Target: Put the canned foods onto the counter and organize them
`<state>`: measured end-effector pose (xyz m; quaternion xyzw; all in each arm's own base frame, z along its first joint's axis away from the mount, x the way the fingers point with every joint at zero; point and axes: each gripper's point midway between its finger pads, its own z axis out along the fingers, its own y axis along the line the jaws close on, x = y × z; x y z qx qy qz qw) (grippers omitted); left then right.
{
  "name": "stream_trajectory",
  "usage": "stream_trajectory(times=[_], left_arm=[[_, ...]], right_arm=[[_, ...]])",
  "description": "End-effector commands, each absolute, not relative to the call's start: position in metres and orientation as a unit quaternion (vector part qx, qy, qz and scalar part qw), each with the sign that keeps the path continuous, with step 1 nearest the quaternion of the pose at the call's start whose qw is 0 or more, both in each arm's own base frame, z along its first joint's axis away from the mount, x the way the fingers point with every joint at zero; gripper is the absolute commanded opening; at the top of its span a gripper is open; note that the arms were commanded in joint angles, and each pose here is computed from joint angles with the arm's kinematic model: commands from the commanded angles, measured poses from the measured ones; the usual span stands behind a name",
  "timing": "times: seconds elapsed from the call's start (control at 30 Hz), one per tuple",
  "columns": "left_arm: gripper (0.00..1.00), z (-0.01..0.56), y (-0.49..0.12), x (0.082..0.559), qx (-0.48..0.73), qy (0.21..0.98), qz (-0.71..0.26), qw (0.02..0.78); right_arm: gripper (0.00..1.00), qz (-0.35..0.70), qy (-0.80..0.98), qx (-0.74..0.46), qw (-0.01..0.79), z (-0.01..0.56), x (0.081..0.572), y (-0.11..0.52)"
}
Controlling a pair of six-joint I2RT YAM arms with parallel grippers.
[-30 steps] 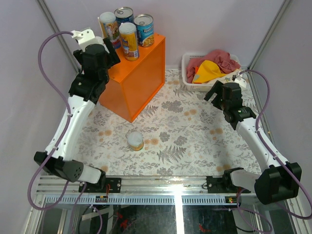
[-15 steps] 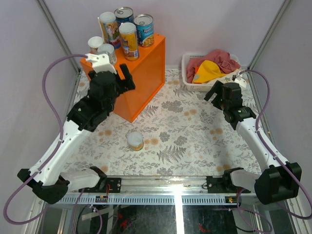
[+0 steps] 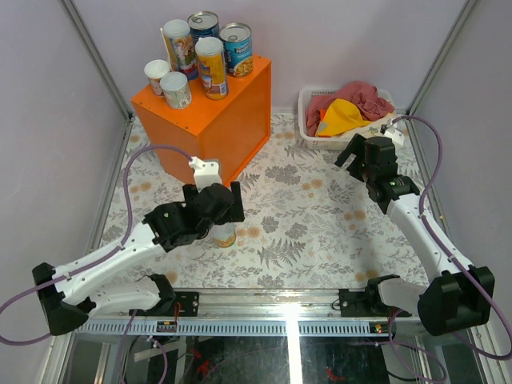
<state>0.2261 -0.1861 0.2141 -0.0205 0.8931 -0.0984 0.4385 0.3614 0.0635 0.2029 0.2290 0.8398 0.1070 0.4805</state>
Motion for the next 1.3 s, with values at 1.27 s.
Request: stream_trajectory(times=[1.27], left_arm=[[1.0, 0.093, -0.153, 0.176, -0.089, 0.728, -0.043, 0.678]], right_arm=[[0.91, 0.101, 0.83, 0.216, 0.505, 0.223, 0.364, 0.061]])
